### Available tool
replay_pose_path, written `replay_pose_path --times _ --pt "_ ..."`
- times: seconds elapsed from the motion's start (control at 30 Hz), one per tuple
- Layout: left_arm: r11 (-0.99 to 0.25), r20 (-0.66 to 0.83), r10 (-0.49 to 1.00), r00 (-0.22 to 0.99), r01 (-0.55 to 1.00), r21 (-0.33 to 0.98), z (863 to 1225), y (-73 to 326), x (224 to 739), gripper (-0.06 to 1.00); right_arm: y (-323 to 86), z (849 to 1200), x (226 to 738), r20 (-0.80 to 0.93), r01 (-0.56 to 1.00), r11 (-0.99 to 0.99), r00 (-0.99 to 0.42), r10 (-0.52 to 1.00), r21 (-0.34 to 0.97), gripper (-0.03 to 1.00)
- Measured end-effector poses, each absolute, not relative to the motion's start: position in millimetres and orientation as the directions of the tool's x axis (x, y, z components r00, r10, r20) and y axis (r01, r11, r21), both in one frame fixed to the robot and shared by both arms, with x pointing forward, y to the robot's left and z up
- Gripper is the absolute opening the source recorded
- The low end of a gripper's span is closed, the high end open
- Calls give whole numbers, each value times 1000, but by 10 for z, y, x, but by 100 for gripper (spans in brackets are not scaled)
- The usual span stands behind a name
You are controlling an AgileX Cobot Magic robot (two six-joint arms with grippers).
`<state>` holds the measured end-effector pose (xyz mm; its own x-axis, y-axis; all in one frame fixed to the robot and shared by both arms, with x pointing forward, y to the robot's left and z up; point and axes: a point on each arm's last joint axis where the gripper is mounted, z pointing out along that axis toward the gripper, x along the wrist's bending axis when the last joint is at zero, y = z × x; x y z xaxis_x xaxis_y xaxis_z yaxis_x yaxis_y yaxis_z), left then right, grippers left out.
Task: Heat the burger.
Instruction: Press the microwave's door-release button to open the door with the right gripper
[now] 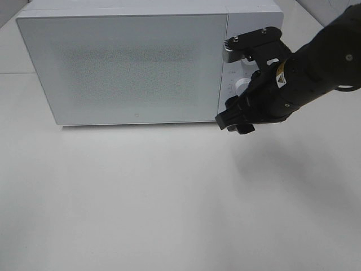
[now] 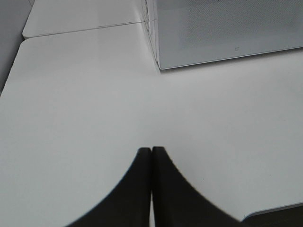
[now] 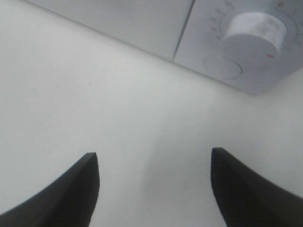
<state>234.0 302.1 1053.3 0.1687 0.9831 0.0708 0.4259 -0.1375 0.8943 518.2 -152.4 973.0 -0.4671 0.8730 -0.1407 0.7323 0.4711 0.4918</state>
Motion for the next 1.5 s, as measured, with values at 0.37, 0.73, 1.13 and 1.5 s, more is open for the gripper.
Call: replay_pose_path --times 0.37,0.73,1.13,1.5 --pt "-137 71 983 169 426 894 10533 3021 2340 0 -2047 9866 5347 -111 906 262 -238 965 332 64" --pt "-137 71 983 169 426 894 10533 3021 2340 0 -2810 9882 5373 -74 972 -20 39 996 234 64" --pt "-137 71 983 169 426 894 10533 3021 2340 0 -2811 10174 5070 -35 976 -22 30 999 218 49" --pt "-137 71 983 169 426 894 10533 3021 2340 0 -2878 10518 4214 -23 969 -33 39 999 245 47"
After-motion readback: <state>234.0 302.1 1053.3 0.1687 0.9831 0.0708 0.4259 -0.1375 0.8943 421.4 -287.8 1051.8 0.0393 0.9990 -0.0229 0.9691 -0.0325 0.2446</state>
